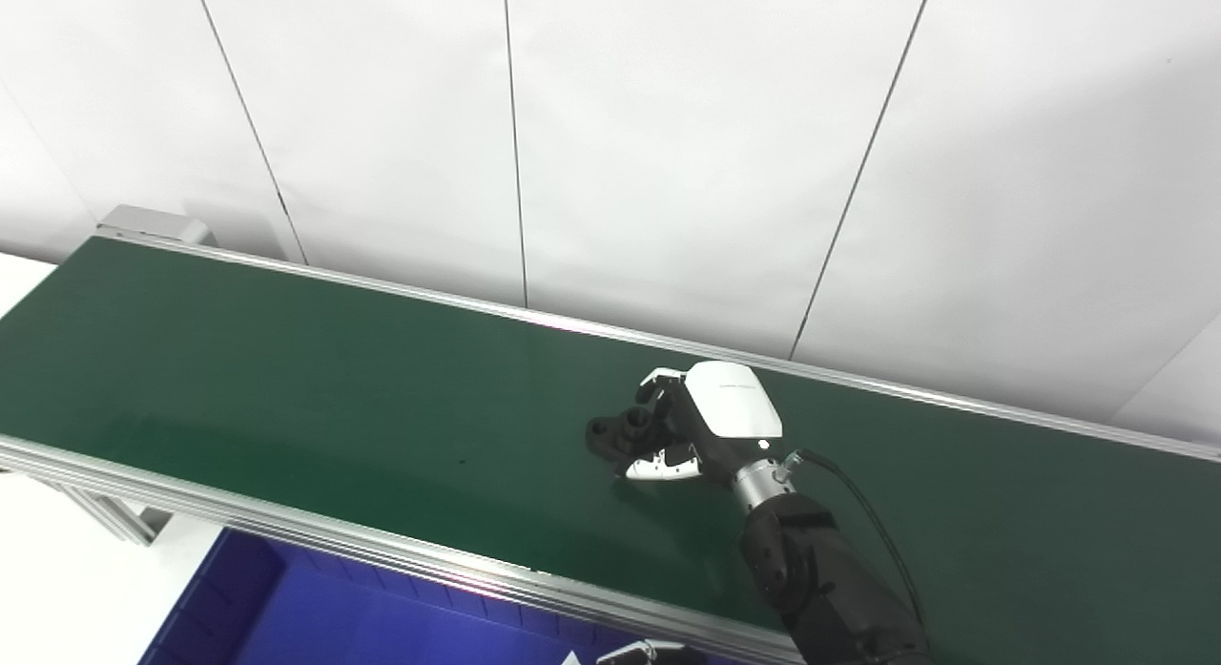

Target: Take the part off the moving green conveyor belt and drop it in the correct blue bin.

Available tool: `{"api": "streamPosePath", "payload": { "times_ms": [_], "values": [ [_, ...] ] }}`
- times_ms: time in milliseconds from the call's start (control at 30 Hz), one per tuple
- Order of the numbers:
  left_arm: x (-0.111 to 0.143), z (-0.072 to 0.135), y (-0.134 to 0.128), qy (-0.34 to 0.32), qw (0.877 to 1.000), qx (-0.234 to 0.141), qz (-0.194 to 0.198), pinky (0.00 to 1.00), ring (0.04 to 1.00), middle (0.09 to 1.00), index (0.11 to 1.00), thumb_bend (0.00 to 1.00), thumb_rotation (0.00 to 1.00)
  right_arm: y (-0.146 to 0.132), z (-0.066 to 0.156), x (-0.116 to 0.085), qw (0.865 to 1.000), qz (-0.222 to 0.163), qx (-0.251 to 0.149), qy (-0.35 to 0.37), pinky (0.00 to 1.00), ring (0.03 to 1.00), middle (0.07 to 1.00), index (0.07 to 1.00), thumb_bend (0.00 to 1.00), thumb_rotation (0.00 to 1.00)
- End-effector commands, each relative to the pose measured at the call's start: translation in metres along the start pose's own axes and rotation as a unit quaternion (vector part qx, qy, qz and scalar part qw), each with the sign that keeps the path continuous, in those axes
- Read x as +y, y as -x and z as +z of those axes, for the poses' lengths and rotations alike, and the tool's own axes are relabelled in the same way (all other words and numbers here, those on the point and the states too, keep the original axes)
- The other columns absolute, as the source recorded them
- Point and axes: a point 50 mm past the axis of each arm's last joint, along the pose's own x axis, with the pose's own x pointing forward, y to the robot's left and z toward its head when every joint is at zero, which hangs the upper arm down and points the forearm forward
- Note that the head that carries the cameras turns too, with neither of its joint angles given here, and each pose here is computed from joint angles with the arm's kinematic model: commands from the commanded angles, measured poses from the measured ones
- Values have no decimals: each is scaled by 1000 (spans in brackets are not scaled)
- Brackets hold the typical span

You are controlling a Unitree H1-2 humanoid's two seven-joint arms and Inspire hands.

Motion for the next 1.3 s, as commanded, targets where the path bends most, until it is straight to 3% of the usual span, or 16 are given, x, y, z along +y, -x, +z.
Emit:
{"api": "streamPosePath", "payload": {
  "times_ms": [0,67,267,400,667,700,767,867,967,1067,1267],
  "values": [
    [-12,7,5,19,1000,-10,-2,626,717,744,730,819,869,-9,10,-6,1000,17,5,16,553,478,438,531,522,9],
    [-12,7,6,18,1000,-10,-1,622,720,745,731,825,871,-9,8,-5,999,35,18,22,508,438,424,528,522,2],
    [-11,7,7,21,1000,-9,-3,629,725,747,730,845,875,-10,6,-4,996,68,34,38,501,442,426,513,526,0],
    [-10,7,8,21,1000,-9,-4,631,725,750,732,825,872,-9,5,-6,995,76,36,48,406,379,406,505,525,0],
    [-10,8,7,27,1000,-8,-6,640,728,751,733,833,862,-8,5,-15,994,93,36,51,477,433,435,498,530,0],
    [-10,8,7,24,1000,-9,-8,636,727,752,735,839,867,-7,5,-17,994,93,36,52,447,415,426,499,530,0],
    [-10,8,8,22,1000,-9,-7,635,728,752,735,834,872,-6,7,-23,994,91,33,51,431,404,417,501,528,0],
    [-10,8,7,19,1000,-10,-6,632,724,751,733,813,873,-2,12,-36,994,92,32,41,485,443,437,498,529,0],
    [-9,7,7,20,1000,-9,-9,634,726,752,733,817,877,5,18,-51,996,78,17,28,551,489,468,494,529,1],
    [-8,8,7,25,1000,-9,-11,643,730,757,735,805,864,14,24,-67,998,56,-2,19,459,415,414,513,523,2],
    [-5,7,8,30,999,-6,-10,644,732,761,740,813,857,35,39,-99,999,-1,-43,-11,354,324,472,489,528,0]
  ]
}}
